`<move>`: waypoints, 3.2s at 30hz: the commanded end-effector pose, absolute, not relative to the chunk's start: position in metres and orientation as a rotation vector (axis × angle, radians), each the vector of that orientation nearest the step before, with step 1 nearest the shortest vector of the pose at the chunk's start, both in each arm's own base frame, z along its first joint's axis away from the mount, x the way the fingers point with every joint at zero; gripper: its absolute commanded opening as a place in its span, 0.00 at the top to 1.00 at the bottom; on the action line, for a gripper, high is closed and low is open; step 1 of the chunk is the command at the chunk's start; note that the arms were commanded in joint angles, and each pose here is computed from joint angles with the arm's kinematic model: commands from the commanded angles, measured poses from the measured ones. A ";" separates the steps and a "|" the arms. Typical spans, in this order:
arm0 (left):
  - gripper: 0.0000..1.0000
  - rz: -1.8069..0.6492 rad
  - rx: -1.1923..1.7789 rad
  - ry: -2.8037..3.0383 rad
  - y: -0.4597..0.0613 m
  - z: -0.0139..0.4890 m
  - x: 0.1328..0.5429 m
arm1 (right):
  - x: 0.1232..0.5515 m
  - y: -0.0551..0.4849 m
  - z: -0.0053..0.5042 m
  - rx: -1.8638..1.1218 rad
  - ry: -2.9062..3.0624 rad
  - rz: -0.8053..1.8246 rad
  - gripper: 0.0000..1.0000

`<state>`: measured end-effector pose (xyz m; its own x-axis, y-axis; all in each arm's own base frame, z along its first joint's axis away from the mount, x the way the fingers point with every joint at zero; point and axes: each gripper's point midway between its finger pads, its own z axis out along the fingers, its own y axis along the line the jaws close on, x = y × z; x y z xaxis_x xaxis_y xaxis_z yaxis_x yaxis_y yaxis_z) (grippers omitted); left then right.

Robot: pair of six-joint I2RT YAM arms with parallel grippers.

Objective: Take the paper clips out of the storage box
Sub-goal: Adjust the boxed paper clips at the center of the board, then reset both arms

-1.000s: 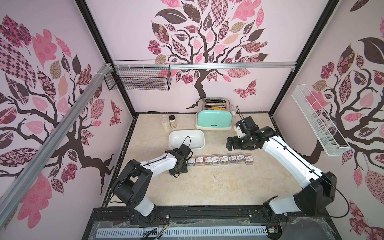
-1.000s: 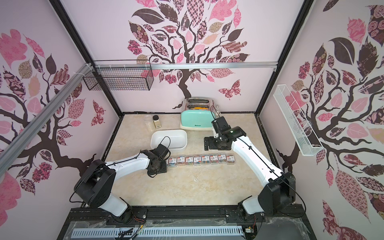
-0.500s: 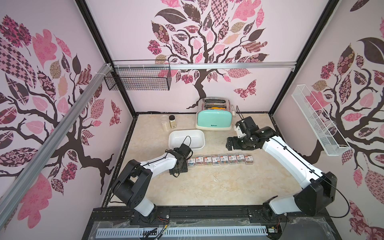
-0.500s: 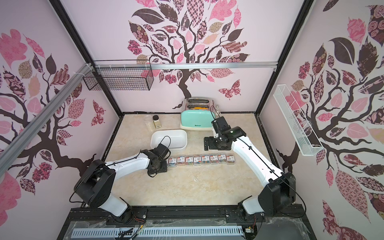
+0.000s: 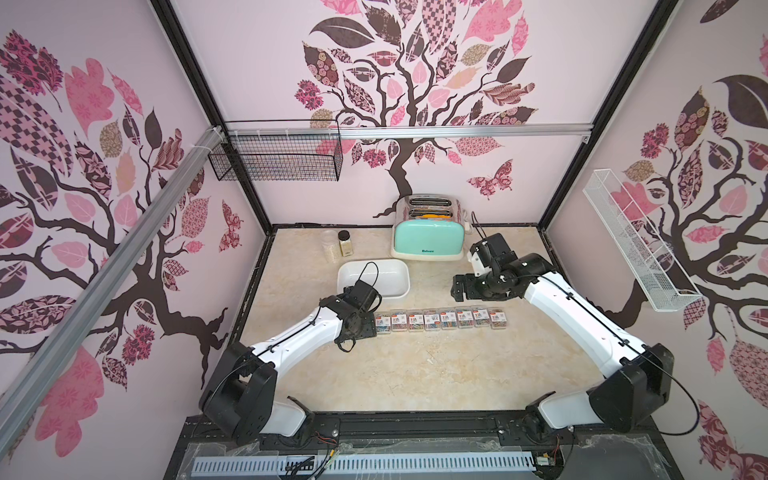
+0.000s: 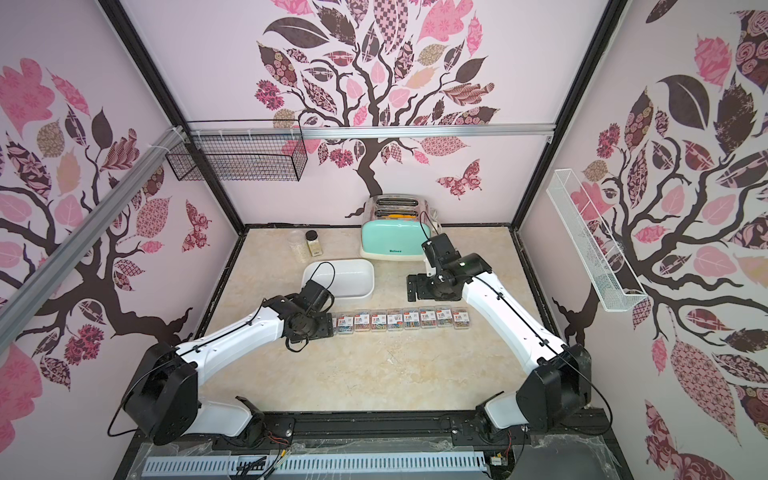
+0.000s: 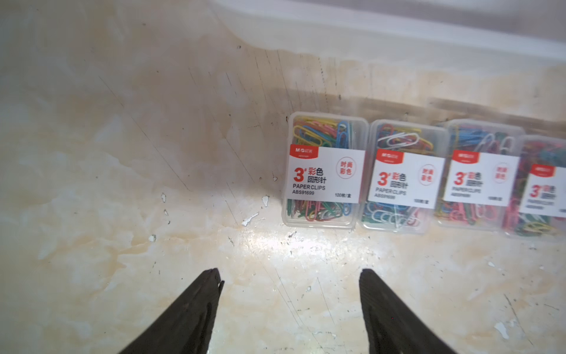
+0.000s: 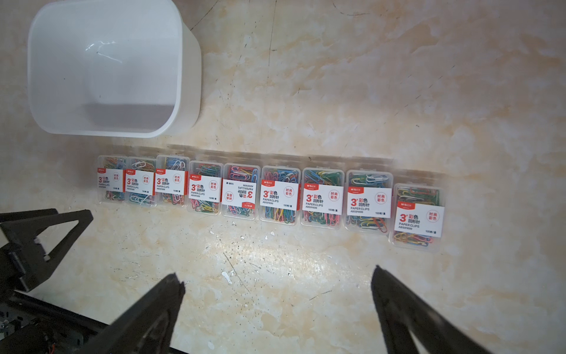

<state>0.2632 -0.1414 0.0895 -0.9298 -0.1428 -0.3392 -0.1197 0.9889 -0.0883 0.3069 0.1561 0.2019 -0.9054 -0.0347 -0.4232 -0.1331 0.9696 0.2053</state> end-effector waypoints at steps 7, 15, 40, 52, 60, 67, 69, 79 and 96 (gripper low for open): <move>0.02 -0.065 -0.144 2.579 -0.133 0.166 0.290 | 0.308 0.150 0.220 -0.109 2.624 0.291 0.01; 0.02 -0.036 -0.149 2.521 -0.123 0.193 0.308 | 0.316 0.132 0.223 -0.043 2.589 0.160 0.01; 0.02 0.028 -0.191 2.358 -0.087 0.206 0.348 | 0.360 0.041 0.200 0.330 2.229 0.259 0.01; 0.02 -0.025 -0.364 2.295 -0.041 0.168 0.367 | 0.363 -0.039 0.165 0.427 2.015 0.107 0.01; 0.02 -0.101 -0.384 2.250 -0.006 0.148 0.378 | 0.385 -0.050 0.136 0.417 1.924 0.078 0.01; 0.02 -0.017 -0.339 2.223 0.023 0.140 0.387 | 0.398 -0.049 0.123 0.347 1.904 0.055 0.01; 0.02 0.015 -0.329 2.204 0.029 0.137 0.390 | 0.402 -0.046 0.121 0.332 1.905 0.077 0.01; 0.02 0.092 -0.332 2.035 0.053 0.129 0.399 | 0.400 -0.014 0.121 0.142 1.854 0.154 0.01; 0.02 0.074 -0.259 1.887 0.051 0.115 0.399 | 0.405 -0.001 0.107 0.081 1.872 0.120 0.01</move>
